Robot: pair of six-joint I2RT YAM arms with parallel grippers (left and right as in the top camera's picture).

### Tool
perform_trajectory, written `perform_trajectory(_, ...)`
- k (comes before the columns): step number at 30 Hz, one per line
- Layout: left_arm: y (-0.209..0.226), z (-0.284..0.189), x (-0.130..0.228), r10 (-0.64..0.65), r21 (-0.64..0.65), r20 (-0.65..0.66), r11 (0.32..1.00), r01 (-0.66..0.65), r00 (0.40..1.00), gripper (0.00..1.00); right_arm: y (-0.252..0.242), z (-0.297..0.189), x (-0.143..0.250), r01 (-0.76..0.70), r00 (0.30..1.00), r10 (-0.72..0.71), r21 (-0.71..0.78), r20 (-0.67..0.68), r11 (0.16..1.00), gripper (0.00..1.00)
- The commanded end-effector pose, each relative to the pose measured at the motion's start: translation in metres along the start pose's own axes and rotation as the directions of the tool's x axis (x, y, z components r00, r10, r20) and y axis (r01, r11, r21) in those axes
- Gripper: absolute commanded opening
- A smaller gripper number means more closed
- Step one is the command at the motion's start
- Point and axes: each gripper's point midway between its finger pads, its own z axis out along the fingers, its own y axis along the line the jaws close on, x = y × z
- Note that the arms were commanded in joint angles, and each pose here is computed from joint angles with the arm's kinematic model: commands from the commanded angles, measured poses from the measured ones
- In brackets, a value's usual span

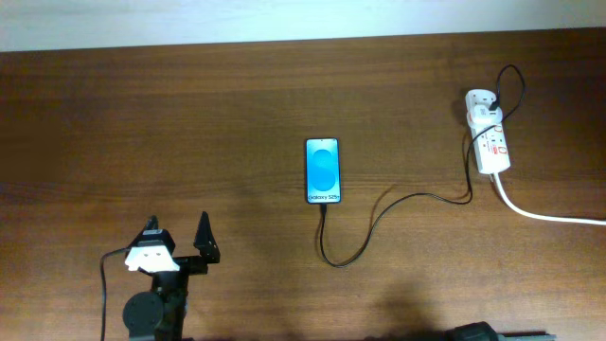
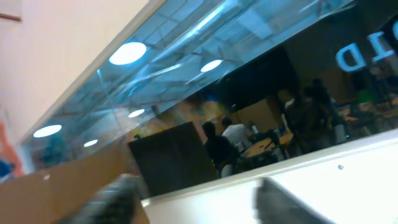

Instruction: Plug charger to phone and switch on socket

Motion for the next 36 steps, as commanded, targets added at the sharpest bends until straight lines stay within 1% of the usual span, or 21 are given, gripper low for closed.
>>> perform_trajectory(1, -0.002, 0.001, 0.004, 0.016, 0.013, -0.009, 1.000, -0.016, 1.000, 0.99, -0.021, 0.003, 0.014, 0.001, 0.999, 0.003, 0.097, -0.046, 0.995, 0.99)
perform_trajectory(2, -0.002, 0.001, 0.004, 0.016, 0.013, -0.009, 1.000, -0.016, 1.000, 0.99, -0.034, 0.001, 0.018, 0.003, 0.999, 0.006, 0.161, -0.053, 0.987, 0.99)
perform_trajectory(3, -0.002, 0.001, 0.004, 0.016, 0.013, -0.009, 1.000, -0.016, 1.000, 0.99, -0.045, -0.002, 0.028, 0.007, 0.996, 0.012, 0.210, -0.089, 0.978, 0.99)
perform_trajectory(5, -0.002, 0.001, 0.004, 0.016, 0.013, -0.009, 1.000, -0.016, 1.000, 0.99, -0.058, -0.005, 0.035, 0.016, 0.994, 0.015, 0.276, -0.109, 0.961, 0.99)
perform_trajectory(8, -0.002, 0.001, 0.004, 0.016, 0.013, -0.009, 1.000, -0.016, 1.000, 0.99, -0.094, -0.010, 0.060, 0.054, 0.984, 0.024, 0.423, -0.176, 0.905, 0.99)
perform_trajectory(10, -0.002, 0.001, 0.004, 0.016, 0.013, -0.009, 1.000, -0.016, 1.000, 0.99, -0.115, -0.007, 0.076, 0.079, 0.978, 0.025, 0.486, -0.205, 0.870, 0.99)
perform_trajectory(14, -0.002, 0.001, 0.004, 0.016, 0.013, -0.009, 1.000, -0.016, 1.000, 0.99, -0.148, 0.001, 0.111, 0.122, 0.964, 0.036, 0.559, -0.262, 0.820, 0.99)
perform_trajectory(16, -0.002, 0.001, 0.004, 0.016, 0.013, -0.009, 1.000, -0.016, 1.000, 0.99, -0.163, 0.004, 0.122, 0.136, 0.964, 0.033, 0.600, -0.263, 0.788, 0.99)
perform_trajectory(18, -0.002, 0.001, 0.004, 0.016, 0.013, -0.009, 1.000, -0.016, 1.000, 0.99, -0.183, 0.002, 0.128, 0.148, 0.972, 0.014, 0.654, -0.235, 0.742, 0.99)
perform_trajectory(20, -0.002, 0.001, 0.004, 0.016, 0.013, -0.009, 1.000, -0.016, 1.000, 0.99, -0.190, -0.001, 0.129, 0.141, 0.980, -0.006, 0.670, -0.200, 0.729, 0.99)
perform_trajectory(22, -0.002, 0.001, 0.004, 0.016, 0.013, -0.009, 1.000, -0.016, 1.000, 0.99, -0.198, -0.017, 0.137, 0.141, 0.984, -0.022, 0.693, -0.179, 0.707, 0.99)
perform_trajectory(24, -0.002, 0.001, 0.004, 0.016, 0.013, -0.009, 1.000, -0.016, 1.000, 0.99, -0.204, -0.028, 0.145, 0.143, 0.984, -0.025, 0.702, -0.175, 0.697, 0.99)
perform_trajectory(26, -0.002, 0.001, 0.004, 0.016, 0.013, -0.009, 1.000, -0.016, 1.000, 0.99, -0.213, -0.034, 0.155, 0.132, 0.989, -0.046, 0.704, -0.141, 0.698, 0.99)
perform_trajectory(27, -0.002, 0.001, 0.004, 0.016, 0.013, -0.009, 1.000, -0.016, 1.000, 0.99, -0.217, -0.032, 0.159, 0.125, 0.991, -0.056, 0.698, -0.122, 0.705, 0.99)
perform_trajectory(31, -0.002, 0.001, 0.004, 0.016, 0.013, -0.009, 1.000, -0.016, 1.000, 0.99, -0.234, -0.010, 0.185, 0.092, 0.995, -0.087, 0.611, -0.039, 0.786, 0.99)
perform_trajectory(34, -0.002, 0.001, 0.004, 0.016, 0.013, -0.009, 1.000, -0.016, 1.000, 0.99, -0.255, -0.009, 0.212, 0.092, 0.994, -0.111, 0.582, -0.003, 0.808, 0.99)
perform_trajectory(35, -0.002, 0.001, 0.004, 0.016, 0.013, -0.009, 1.000, -0.016, 1.000, 0.99, -0.255, -0.008, 0.217, 0.132, 0.989, -0.147, 0.557, -0.018, 0.820, 0.99)
perform_trajectory(36, -0.002, 0.001, 0.004, 0.016, 0.013, -0.009, 1.000, -0.016, 1.000, 0.99, -0.252, -0.005, 0.222, 0.200, 0.977, -0.210, 0.508, -0.038, 0.838, 0.99)
